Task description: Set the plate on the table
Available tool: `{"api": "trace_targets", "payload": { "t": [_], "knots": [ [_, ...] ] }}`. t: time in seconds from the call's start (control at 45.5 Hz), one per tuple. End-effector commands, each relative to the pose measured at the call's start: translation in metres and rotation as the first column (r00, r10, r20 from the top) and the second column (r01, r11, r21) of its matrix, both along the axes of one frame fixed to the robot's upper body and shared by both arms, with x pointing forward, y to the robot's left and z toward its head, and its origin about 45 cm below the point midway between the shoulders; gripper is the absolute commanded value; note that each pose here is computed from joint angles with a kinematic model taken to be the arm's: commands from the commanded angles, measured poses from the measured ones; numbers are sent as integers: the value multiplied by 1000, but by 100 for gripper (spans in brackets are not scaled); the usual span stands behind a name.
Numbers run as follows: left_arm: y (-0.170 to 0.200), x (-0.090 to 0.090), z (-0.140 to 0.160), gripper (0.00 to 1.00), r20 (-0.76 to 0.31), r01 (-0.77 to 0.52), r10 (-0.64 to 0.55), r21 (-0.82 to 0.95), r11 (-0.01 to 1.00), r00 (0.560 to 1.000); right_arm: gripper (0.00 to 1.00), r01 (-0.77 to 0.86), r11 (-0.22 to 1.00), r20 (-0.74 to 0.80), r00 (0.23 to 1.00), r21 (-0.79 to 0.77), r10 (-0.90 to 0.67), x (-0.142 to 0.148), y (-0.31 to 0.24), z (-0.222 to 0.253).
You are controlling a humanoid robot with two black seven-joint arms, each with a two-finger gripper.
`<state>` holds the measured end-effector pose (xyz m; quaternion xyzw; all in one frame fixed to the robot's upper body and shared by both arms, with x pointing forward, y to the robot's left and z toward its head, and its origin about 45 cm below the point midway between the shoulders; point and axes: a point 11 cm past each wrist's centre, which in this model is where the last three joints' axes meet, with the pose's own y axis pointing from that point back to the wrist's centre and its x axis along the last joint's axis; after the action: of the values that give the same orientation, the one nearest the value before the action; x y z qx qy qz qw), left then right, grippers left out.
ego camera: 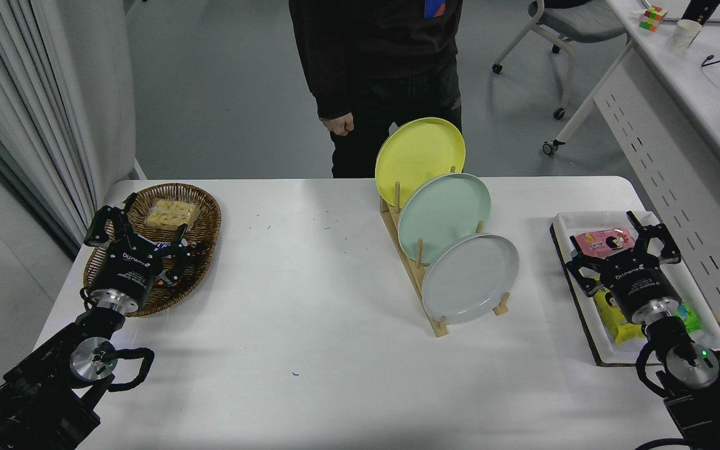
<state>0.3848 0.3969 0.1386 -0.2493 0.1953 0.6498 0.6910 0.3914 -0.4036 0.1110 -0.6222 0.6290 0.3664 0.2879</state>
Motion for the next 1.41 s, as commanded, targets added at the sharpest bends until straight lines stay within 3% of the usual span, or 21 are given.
{"api": "trace_targets", "payload": {
  "t": [0.0,0.615,0.945,1.385],
  "knots": [
    [0,0,0,98,-1,1,-1,1,1000,1000,100,-1,1000,-1,1000,2,1,0,1,-1],
    [0,0,0,98,0,1,-1,0,1000,1000,100,-10,1000,0,1000,-8,10,2,2,1],
    [0,0,0,98,0,2,-2,0,1000,1000,100,42,997,-26,999,-71,-44,-18,-42,2],
    [0,0,0,98,2,-1,1,-2,1000,1000,100,70,990,11,998,-124,-69,-14,-73,29]
  ]
}}
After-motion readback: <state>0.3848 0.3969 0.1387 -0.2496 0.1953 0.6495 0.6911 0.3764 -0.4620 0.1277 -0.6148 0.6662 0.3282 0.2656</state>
